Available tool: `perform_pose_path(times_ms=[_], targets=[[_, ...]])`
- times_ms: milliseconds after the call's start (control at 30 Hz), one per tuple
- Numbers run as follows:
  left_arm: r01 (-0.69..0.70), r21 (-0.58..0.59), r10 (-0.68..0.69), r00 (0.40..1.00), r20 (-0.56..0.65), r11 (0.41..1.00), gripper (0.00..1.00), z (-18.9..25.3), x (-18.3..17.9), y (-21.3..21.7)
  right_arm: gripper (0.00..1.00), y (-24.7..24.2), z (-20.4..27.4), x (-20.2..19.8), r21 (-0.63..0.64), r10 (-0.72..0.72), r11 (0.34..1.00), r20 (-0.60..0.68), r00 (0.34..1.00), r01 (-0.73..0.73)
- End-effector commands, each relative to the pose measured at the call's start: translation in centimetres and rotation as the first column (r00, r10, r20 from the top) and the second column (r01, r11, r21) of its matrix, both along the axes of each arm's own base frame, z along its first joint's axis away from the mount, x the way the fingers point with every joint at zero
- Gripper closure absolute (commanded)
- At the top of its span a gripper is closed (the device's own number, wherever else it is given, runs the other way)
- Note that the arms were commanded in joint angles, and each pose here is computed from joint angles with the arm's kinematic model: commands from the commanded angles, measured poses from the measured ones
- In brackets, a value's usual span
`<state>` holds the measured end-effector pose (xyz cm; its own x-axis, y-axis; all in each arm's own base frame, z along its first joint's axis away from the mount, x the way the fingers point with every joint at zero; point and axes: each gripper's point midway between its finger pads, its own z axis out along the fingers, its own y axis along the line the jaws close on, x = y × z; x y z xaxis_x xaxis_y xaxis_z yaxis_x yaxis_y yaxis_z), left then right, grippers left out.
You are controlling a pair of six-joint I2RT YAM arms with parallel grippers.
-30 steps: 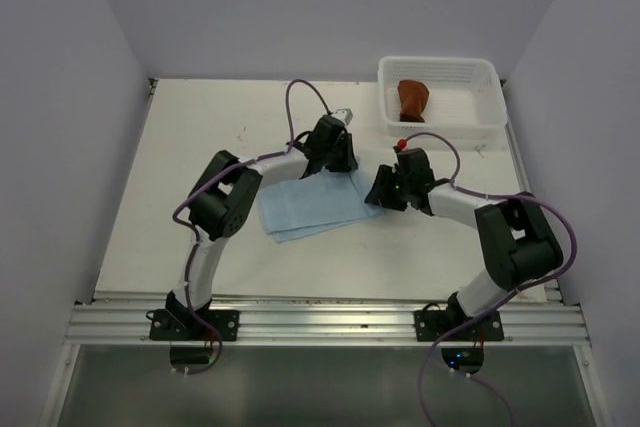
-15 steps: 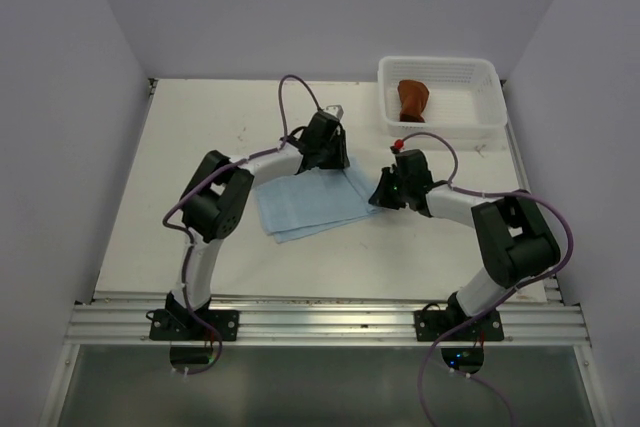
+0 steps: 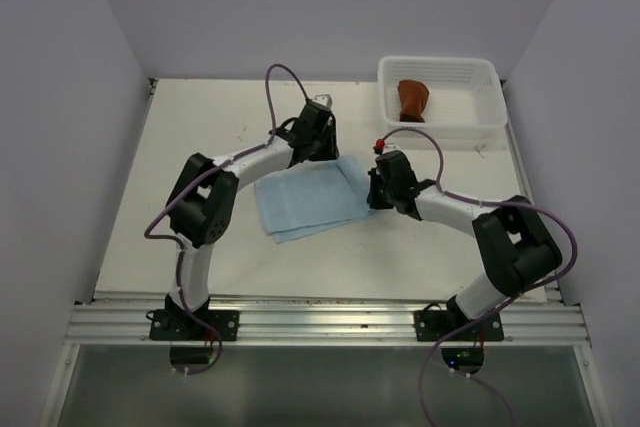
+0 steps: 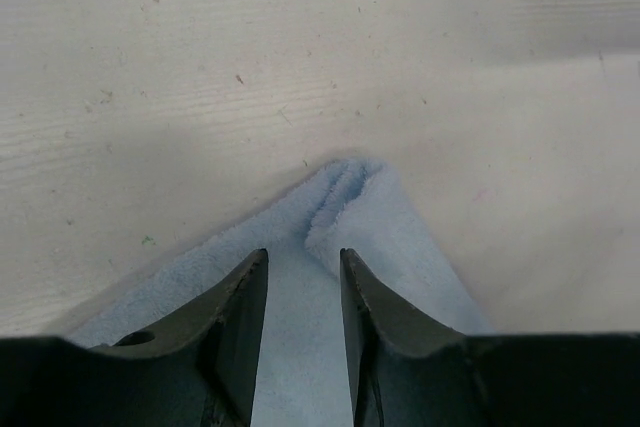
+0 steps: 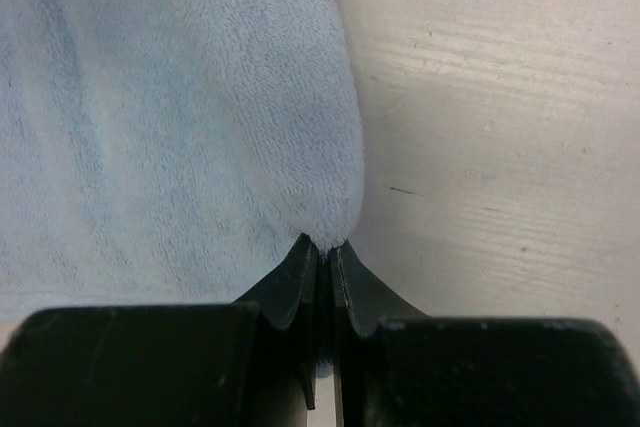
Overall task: Roll the towels
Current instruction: Roll the towel
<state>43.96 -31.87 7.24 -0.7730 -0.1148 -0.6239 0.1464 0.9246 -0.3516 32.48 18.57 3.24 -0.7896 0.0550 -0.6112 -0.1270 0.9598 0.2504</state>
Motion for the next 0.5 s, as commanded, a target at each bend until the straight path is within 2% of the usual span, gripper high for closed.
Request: perform_pose_path(times_ms=[0, 467], targets=[[-0.01, -0.021, 0.012, 0.995, 0.099, 1.0, 0.61, 5.2, 1.0, 0.7, 1.0, -0.5, 2.9, 1.6, -0.098, -0.016, 0.995, 0.107, 0.994, 0.027], [0.024, -0.08, -0.017, 0.996, 0.084, 0.997, 0.59, 6.5, 0.7, 0.1, 1.0, -2.2, 4.0, 2.2, -0.347, -0.026, 0.931, 0.246, 0.969, 0.114]])
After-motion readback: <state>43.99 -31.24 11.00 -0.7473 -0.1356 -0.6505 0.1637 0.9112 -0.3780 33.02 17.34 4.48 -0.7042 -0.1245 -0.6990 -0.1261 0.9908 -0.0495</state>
